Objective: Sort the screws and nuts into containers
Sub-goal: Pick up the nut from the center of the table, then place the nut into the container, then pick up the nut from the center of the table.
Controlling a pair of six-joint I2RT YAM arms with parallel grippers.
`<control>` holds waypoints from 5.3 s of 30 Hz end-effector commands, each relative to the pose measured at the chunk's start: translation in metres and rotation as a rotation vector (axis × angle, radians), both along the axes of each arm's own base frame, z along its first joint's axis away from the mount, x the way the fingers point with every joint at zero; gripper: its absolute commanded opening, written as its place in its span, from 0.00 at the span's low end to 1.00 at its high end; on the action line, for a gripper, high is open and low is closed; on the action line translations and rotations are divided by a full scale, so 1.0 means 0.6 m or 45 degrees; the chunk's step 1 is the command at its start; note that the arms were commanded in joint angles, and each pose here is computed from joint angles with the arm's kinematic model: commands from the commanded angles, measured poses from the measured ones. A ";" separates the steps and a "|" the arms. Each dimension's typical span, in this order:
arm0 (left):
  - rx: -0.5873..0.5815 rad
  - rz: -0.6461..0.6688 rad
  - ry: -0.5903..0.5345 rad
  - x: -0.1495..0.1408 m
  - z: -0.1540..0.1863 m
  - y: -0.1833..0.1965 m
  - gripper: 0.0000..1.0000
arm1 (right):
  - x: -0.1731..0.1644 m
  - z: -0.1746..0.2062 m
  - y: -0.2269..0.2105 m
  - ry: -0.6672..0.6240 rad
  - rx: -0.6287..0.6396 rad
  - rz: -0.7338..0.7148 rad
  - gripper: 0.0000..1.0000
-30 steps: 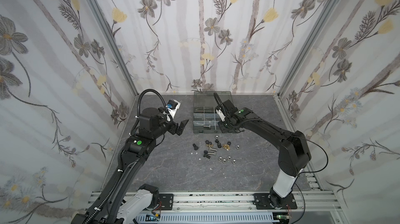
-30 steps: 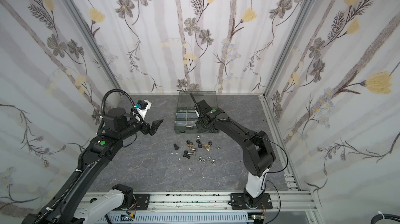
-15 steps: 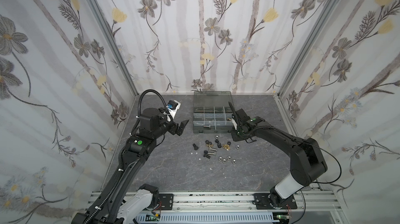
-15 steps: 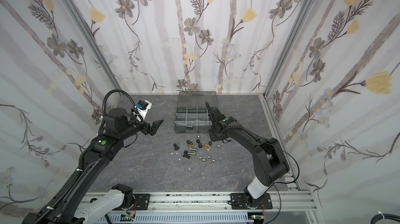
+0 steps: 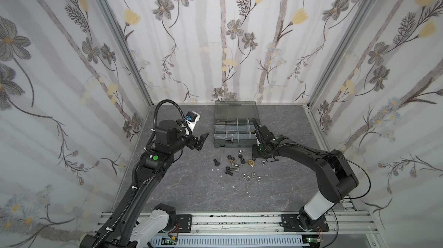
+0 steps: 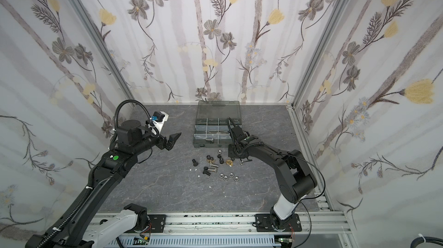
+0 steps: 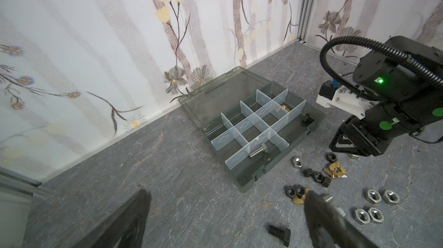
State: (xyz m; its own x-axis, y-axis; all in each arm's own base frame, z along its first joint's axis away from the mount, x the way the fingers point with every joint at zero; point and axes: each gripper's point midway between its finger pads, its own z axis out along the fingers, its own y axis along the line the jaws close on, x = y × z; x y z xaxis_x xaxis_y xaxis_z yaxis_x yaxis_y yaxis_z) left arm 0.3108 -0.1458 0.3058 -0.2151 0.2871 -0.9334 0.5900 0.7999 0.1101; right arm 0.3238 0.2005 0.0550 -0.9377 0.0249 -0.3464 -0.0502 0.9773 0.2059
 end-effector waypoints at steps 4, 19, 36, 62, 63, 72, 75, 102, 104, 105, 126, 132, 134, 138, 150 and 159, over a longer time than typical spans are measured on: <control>0.001 0.002 -0.054 0.005 0.013 0.000 1.00 | -0.001 -0.021 0.014 0.008 -0.022 -0.001 0.40; 0.004 0.007 -0.060 0.004 0.015 0.002 1.00 | -0.014 -0.066 -0.002 0.055 -0.157 0.028 0.36; 0.002 0.011 -0.074 0.000 0.019 0.005 1.00 | -0.018 -0.045 -0.014 0.028 -0.211 0.054 0.15; 0.017 0.036 -0.101 -0.004 0.022 0.013 1.00 | 0.250 0.108 0.074 -0.276 -0.279 0.268 0.15; 0.020 0.039 -0.106 -0.004 0.024 0.014 1.00 | 0.255 0.103 0.078 -0.274 -0.280 0.278 0.15; 0.027 0.050 -0.106 -0.005 0.024 0.017 1.00 | 0.278 0.047 0.092 -0.224 -0.304 0.315 0.16; 0.030 0.055 -0.108 -0.004 0.025 0.018 1.00 | 0.273 0.033 0.090 -0.198 -0.316 0.320 0.17; 0.015 0.040 -0.116 -0.007 0.031 0.014 1.00 | 0.149 0.148 -0.020 -0.265 -0.344 0.225 0.42; 0.006 0.024 -0.112 -0.007 0.028 0.010 1.00 | 0.106 0.138 -0.040 -0.228 -0.328 0.203 0.42; 0.002 0.020 -0.108 -0.006 0.027 0.009 1.00 | 0.087 0.133 -0.048 -0.209 -0.316 0.194 0.41; -0.007 0.032 -0.117 -0.002 0.027 0.009 1.00 | -0.060 -0.060 -0.076 0.086 -0.231 0.195 0.48; -0.003 0.036 -0.116 -0.002 0.025 0.010 1.00 | -0.063 -0.080 -0.083 0.115 -0.271 0.208 0.37; -0.002 0.040 -0.120 -0.002 0.025 0.011 1.00 | -0.064 -0.082 -0.085 0.119 -0.284 0.209 0.36; -0.004 0.037 -0.118 -0.001 0.025 0.010 1.00 | -0.062 -0.082 -0.087 0.117 -0.297 0.214 0.33; 0.003 0.036 -0.112 -0.001 0.022 0.010 1.00 | -0.056 -0.058 -0.080 0.128 -0.294 0.234 0.17; 0.012 0.049 -0.134 -0.008 0.028 0.016 1.00 | 0.047 0.088 -0.017 -0.073 -0.221 0.285 0.14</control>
